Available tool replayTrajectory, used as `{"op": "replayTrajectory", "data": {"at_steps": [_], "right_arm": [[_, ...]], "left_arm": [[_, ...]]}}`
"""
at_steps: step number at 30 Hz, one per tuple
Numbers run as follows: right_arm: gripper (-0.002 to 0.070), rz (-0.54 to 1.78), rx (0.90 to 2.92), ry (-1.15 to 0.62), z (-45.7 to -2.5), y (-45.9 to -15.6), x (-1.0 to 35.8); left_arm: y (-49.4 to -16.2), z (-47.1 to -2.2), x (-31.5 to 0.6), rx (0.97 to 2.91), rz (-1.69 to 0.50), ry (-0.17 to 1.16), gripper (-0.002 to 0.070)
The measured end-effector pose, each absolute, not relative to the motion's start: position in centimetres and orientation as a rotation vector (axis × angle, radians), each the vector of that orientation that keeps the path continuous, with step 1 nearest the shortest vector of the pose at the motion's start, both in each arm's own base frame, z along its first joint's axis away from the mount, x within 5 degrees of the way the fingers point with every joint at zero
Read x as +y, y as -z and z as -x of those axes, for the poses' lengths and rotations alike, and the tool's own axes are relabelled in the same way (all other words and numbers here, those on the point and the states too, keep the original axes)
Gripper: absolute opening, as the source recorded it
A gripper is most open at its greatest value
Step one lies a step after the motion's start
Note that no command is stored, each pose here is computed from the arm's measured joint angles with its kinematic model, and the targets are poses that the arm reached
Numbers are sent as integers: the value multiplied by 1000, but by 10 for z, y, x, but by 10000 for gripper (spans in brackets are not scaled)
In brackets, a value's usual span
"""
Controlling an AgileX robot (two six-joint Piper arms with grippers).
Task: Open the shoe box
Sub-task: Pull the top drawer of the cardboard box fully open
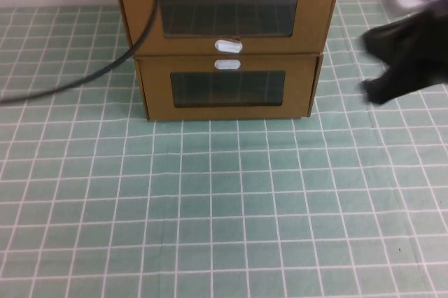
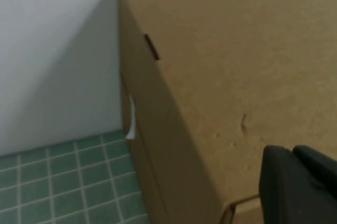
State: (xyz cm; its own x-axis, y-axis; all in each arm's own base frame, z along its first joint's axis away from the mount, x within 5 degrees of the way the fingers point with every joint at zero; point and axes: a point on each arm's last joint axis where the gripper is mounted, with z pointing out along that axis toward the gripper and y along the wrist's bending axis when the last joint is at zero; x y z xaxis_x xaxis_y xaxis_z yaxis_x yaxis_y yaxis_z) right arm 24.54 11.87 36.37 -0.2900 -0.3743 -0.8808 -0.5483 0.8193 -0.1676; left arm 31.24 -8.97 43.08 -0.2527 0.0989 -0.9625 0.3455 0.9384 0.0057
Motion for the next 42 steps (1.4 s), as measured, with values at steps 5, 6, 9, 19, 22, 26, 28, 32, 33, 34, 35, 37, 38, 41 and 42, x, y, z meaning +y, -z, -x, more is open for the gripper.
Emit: {"op": "replayTrajectory", "data": {"at_steps": [5, 6, 9, 19, 22, 26, 28, 32, 33, 34, 35, 37, 38, 41, 42], "right_arm": [[-13, 1014, 1982, -141, -284, -345, 178], [-13, 1076, 1989, -100, -293, -340, 189], [-13, 1206, 1989, 105, -311, -324, 218], [-10, 1200, 1607, 561, -320, -284, 299], [4, 1166, 1520, 580, -322, -280, 309], [46, 1154, 1490, 581, -325, -276, 313], [78, 1146, 1489, 595, -326, -276, 312], [172, 1160, 1475, 633, -327, -276, 311], [193, 1164, 1473, 636, -327, -276, 311], [218, 1169, 1470, 632, -326, -276, 312], [239, 1176, 1466, 626, -326, -276, 312], [261, 1201, 1453, 625, -326, -275, 314], [267, 1218, 1441, 630, -326, -274, 315], [274, 1259, 1431, 663, -329, -266, 316], [274, 1264, 1432, 672, -329, -264, 316]], "left_arm": [[-435, -361, -120, 1873, -451, 369, -5], [-436, -369, -126, 1873, -487, 402, -5], [-438, -391, -143, 1872, -580, 511, -5], [-389, -441, -171, 2033, -653, 739, -5], [-388, -442, -168, 2048, -650, 754, -5], [-387, -443, -165, 2059, -643, 784, -5], [-387, -443, -163, 2063, -637, 798, -5], [-387, -442, -163, 2064, -638, 806, -5], [-388, -442, -163, 2063, -637, 810, -5], [-387, -442, -164, 2063, -634, 819, -5], [-388, -443, -163, 2062, -631, 823, -5], [-387, -443, -164, 2063, -627, 834, -5], [-387, -443, -164, 2062, -626, 838, -5], [-387, -442, -164, 2061, -622, 854, -5], [-387, -443, -164, 2063, -620, 856, -5]]}}
